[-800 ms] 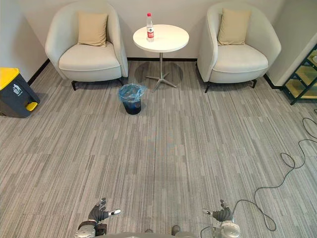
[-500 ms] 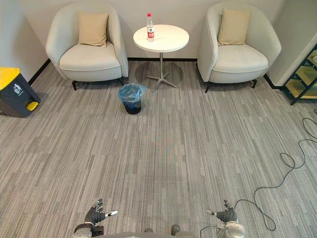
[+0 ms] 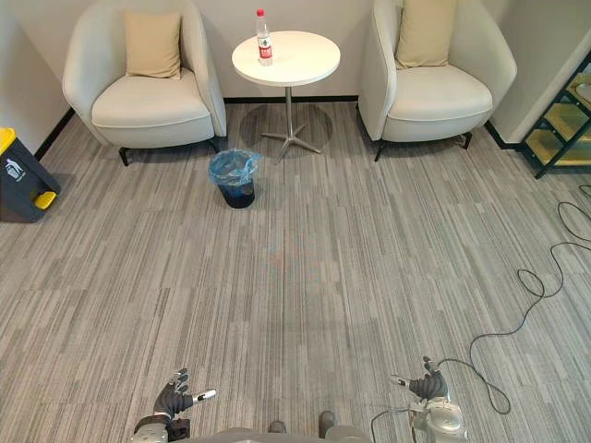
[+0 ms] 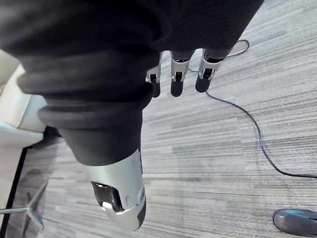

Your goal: Gather rubbish on tea table into small bin, then transfer packed bag to large trash can.

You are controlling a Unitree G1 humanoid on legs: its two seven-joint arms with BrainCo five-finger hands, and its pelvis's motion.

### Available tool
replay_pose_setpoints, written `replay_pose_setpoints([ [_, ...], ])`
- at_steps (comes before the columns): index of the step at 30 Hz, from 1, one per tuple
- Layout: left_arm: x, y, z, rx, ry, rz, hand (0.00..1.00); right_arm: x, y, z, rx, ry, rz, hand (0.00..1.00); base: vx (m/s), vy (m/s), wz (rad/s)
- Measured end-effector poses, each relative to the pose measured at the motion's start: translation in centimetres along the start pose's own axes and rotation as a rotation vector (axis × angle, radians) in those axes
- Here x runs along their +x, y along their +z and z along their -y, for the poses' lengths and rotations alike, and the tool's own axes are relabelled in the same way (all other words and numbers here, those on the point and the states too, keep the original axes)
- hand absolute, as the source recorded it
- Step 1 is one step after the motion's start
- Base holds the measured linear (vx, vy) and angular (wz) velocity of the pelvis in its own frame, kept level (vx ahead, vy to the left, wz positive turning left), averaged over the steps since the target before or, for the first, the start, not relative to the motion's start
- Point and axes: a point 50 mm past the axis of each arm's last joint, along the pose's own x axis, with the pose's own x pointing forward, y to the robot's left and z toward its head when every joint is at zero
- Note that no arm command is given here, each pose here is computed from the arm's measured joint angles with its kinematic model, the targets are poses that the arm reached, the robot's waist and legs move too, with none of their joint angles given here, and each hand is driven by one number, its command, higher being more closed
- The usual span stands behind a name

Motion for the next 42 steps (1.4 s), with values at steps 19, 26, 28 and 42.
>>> replay_pose_setpoints([
  [19,1.7,4.3,1.0,-0.073,-0.009,0.116,0.0,1.0,3.0,0.8,-0.028,-0.002,0.071,0.0,0.47,-0.101,0.13],
  [26,1.0,3.8,1.1,-0.087,-0.008,0.127,0.0,1.1,4.7,-2.2,0.044,0.066,0.139,0.0,0.69,-0.117,-0.37],
  [28,0.5,2.6,1.3,-0.12,0.003,0.09,0.0,1.4,5.1,-1.8,0.037,0.05,0.137,0.0,0.64,0.105,-0.78],
  [42,1.7,5.6,1.1,-0.129,-0.005,0.165,0.0,0.6,2.0,-3.6,0.032,0.086,0.037,0.0,0.72,0.114,0.21],
])
